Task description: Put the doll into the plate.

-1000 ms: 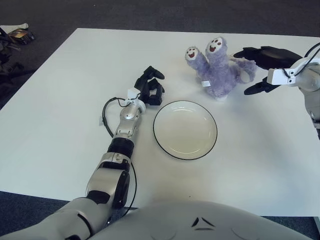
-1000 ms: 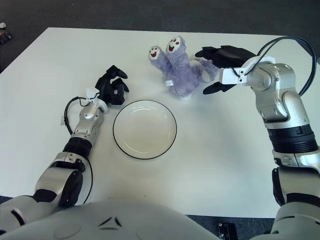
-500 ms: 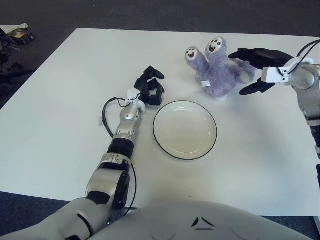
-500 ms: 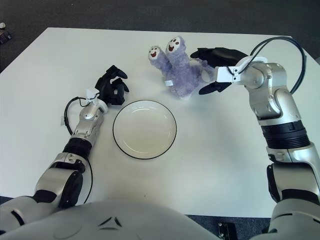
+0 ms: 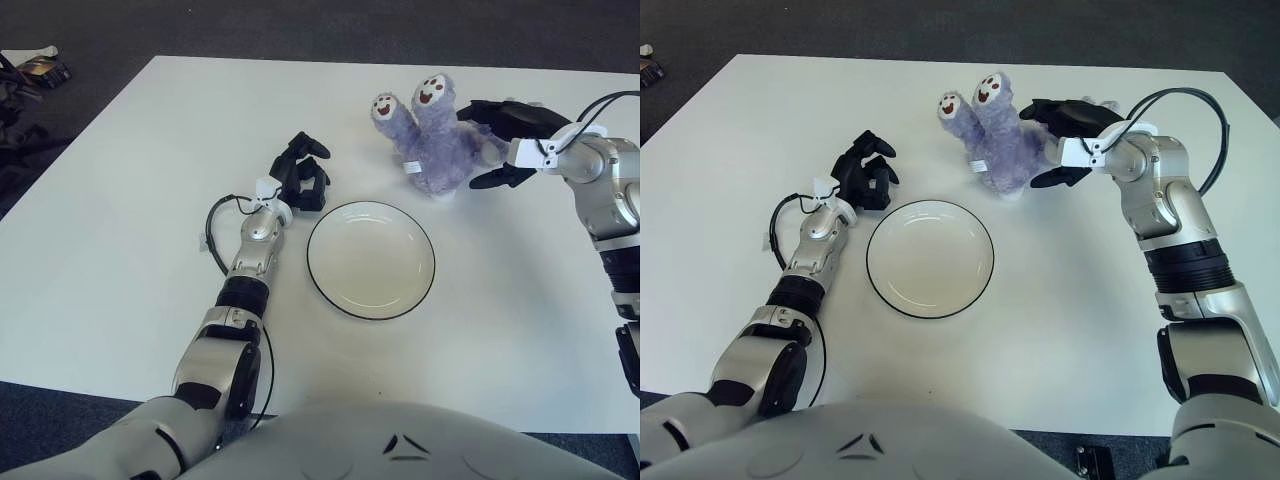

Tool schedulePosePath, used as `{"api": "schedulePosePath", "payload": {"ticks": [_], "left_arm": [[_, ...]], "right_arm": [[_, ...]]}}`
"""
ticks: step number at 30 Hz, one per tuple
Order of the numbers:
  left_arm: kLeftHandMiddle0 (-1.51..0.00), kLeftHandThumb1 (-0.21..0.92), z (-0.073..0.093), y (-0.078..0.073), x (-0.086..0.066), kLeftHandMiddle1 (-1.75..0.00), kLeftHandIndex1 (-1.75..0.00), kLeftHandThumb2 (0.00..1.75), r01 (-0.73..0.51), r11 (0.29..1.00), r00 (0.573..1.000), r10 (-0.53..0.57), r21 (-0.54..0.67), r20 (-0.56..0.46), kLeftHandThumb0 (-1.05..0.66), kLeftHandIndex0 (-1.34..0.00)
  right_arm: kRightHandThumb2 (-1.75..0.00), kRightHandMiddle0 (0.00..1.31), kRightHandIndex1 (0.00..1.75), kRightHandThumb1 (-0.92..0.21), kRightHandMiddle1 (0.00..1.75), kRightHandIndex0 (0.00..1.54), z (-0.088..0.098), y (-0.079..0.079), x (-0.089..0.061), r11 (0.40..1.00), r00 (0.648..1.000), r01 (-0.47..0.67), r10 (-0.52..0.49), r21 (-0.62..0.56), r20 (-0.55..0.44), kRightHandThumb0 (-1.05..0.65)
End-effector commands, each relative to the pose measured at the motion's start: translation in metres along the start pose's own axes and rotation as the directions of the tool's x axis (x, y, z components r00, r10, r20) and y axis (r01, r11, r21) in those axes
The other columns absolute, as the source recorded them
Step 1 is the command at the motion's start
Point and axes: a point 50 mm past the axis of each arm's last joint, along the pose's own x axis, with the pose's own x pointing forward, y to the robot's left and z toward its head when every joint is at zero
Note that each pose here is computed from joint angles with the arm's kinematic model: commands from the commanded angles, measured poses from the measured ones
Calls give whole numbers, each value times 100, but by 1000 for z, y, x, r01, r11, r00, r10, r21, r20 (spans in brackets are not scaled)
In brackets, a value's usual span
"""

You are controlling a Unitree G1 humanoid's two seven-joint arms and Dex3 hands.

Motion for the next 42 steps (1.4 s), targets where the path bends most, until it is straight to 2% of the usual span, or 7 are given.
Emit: {"api": "schedulePosePath", "payload": {"ticks": [1, 4, 12, 20, 34, 38, 42], "left_arm": [[-68, 28, -30, -1, -24, -175, -166, 135, -34, 999, 993, 31, -25, -113, -2, -42], [-68, 28, -30, -1, -24, -175, -166, 135, -35, 999, 993, 32, -26, -116, -2, -42], [-68, 28, -29, -1, -24, -175, -166, 135, -33, 999, 992, 29, -29, -119, -2, -42], [-67, 29, -29, -2, -24, -175, -166, 134, -34, 999, 992, 30, -34, -121, -2, -42], [-68, 29, -29, -3, -25, -175, -166, 134, -36, 999, 992, 32, -32, -121, -2, -42], [-68, 28, -29, -4, -25, -175, -166, 135, -37, 999, 992, 33, -32, -120, -2, -42], [-68, 28, -29, -5, -25, -175, -166, 135, -39, 999, 992, 35, -34, -121, -2, -42]], "right_arm": [[-69, 0, 4, -46, 64, 8, 4, -8, 4, 999, 999, 41, -41, -36, 3, -85], [-70, 0, 4, -45, 62, 7, 5, -9, 5, 996, 999, 50, -51, -67, -1, -82], [-84, 0, 4, -31, 63, 8, 4, -11, 9, 992, 998, 53, -56, -110, -18, -69], [-92, 0, 4, -23, 60, 7, -4, -3, 23, 997, 998, 32, -36, -70, -60, -61], [-96, 0, 2, -21, 53, 5, -4, 1, 40, 992, 997, 31, -39, -124, -62, -58], [-100, 0, 2, -17, 55, 5, -4, 2, 44, 995, 998, 17, -23, -101, -63, -51], [-105, 0, 1, -14, 49, 3, -5, 10, 51, 997, 994, -55, 50, -58, -93, -45]]}}
